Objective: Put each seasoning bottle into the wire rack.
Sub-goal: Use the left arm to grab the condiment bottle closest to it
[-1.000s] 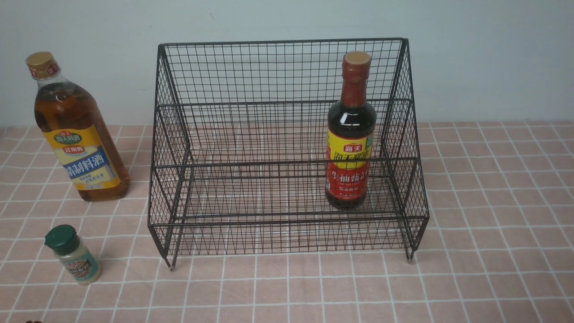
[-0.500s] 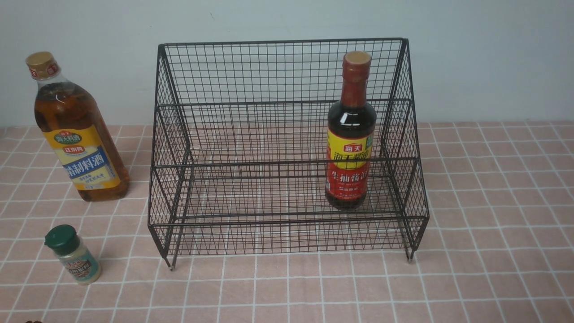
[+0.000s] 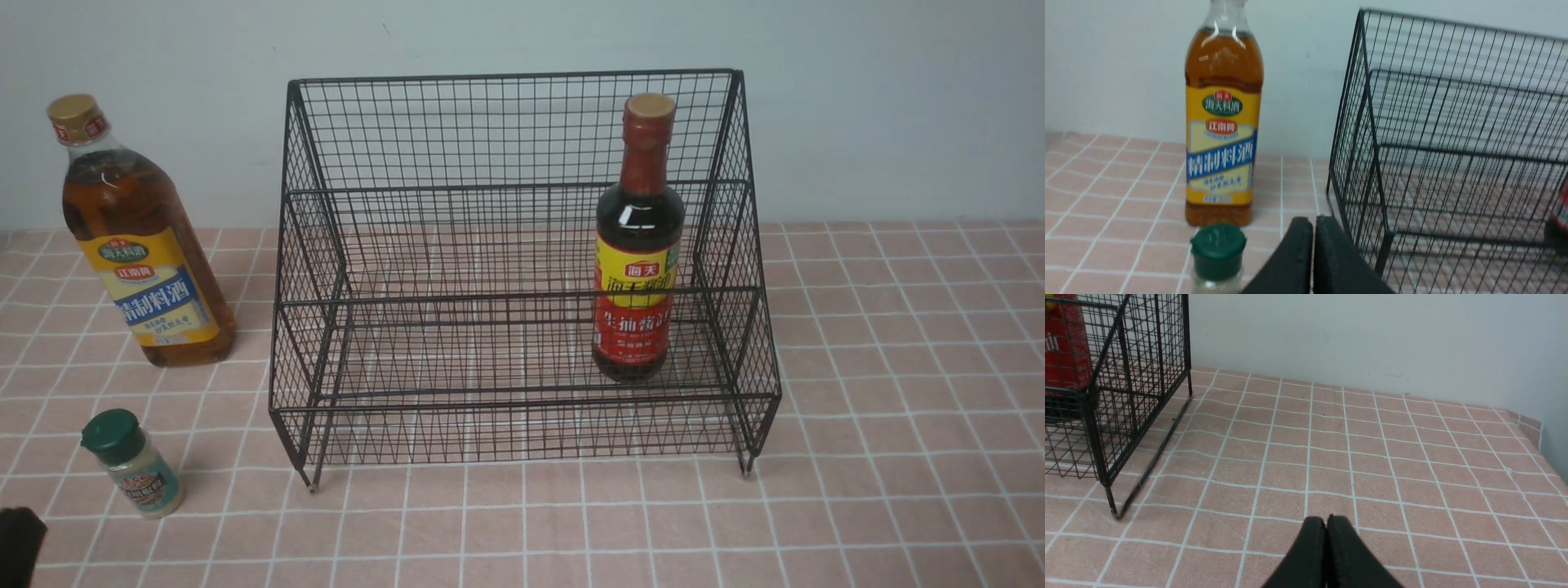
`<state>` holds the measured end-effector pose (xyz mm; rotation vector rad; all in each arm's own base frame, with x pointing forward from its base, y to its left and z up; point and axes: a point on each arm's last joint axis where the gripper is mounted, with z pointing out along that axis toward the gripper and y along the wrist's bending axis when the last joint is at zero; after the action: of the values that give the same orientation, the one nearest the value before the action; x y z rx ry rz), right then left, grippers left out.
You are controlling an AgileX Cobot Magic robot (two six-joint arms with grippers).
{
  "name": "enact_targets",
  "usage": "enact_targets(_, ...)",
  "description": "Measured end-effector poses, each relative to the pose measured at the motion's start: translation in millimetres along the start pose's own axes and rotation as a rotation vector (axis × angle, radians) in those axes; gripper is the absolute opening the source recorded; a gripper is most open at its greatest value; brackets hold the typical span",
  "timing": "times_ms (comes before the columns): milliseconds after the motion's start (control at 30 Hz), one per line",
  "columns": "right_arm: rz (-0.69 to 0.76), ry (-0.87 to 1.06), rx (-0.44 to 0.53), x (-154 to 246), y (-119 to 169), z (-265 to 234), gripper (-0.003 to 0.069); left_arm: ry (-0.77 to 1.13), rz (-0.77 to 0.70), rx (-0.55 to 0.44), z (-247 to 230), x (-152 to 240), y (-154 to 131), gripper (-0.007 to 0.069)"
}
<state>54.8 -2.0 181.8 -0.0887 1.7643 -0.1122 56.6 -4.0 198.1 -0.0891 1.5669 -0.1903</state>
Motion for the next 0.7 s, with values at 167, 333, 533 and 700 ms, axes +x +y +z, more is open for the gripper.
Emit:
enact_targets(167, 0.000, 0.000, 0.000, 0, 0, 0, -0.0014, -0.093, 0.006, 0.001, 0, -8, 0, -0.0007)
enact_targets(333, 0.000, 0.000, 0.000, 0, 0, 0, -0.0014, -0.246, 0.073, -0.010, -1, -23, 0, -0.0007)
enact_targets(533, 0.000, 0.000, 0.000, 0, 0, 0, -0.0014, -0.142, 0.082, -0.047, 21, -23, 2, -0.0007)
enact_targets(700, 0.000, 0.000, 0.000, 0, 0, 0, -0.0014, -0.028, 0.069, -0.068, 45, -29, 2, 0.0007)
